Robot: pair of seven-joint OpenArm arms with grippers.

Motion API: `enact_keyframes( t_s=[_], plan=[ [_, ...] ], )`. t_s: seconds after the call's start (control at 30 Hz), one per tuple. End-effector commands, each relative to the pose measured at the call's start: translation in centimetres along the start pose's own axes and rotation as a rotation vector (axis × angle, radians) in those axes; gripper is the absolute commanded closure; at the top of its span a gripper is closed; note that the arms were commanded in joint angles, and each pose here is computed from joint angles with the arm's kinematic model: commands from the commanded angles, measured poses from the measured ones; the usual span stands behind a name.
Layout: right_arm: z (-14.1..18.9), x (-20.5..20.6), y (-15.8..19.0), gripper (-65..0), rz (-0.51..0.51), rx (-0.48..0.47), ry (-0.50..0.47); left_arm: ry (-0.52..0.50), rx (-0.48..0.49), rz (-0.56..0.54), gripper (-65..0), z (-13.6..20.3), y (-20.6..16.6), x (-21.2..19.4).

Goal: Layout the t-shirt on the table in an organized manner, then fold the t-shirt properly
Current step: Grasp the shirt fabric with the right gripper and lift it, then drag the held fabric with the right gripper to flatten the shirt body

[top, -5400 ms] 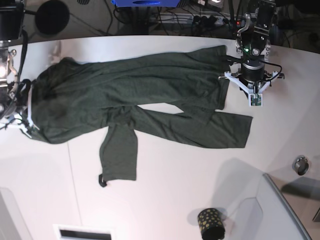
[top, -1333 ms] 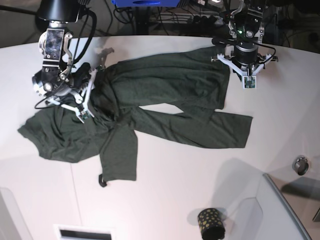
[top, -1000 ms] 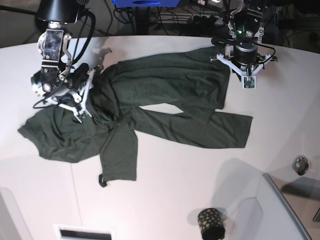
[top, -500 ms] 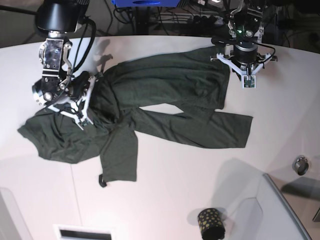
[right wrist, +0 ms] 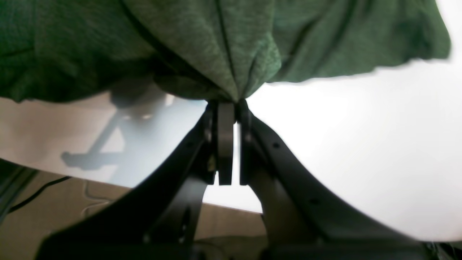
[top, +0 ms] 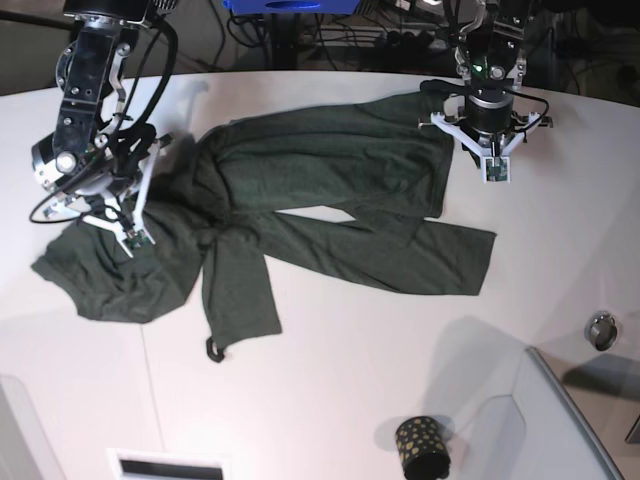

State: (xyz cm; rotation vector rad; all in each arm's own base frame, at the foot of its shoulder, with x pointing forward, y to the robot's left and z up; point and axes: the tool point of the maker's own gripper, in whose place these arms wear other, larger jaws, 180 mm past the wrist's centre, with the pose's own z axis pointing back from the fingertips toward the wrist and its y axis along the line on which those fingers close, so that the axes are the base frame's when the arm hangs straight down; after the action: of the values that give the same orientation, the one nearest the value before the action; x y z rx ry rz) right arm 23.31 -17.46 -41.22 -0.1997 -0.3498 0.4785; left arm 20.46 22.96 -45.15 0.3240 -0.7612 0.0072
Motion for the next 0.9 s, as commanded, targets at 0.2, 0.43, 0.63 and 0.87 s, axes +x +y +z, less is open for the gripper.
enact_keyframes(
  t_s=[0.2, 0.43, 0.63, 0.87],
  plan=[
    [2.9, 0.1, -1.0, -0.8, 0.086, -0.081, 0.003, -0.009, 0.019, -0.016, 0.0, -0.6, 0.4, 0.0],
    [3.3, -2.5, -2.5, -0.8, 0.030, -0.116, 0.055, -0.009, -0.025, -0.039, 0.0, -0.8, -1.4, 0.1],
    [3.9, -5.9, -5.0, -0.8, 0.092, -0.244, 0.195, -0.028, -0.022, -0.032, 0.0, -1.1, -1.5, 1.0],
    [4.6, -6.4, -5.8, -0.8, 0.157, -0.359, 0.251, 0.005, -0.037, -0.018, 0.0, -1.8, -3.0, 0.2]
  ],
)
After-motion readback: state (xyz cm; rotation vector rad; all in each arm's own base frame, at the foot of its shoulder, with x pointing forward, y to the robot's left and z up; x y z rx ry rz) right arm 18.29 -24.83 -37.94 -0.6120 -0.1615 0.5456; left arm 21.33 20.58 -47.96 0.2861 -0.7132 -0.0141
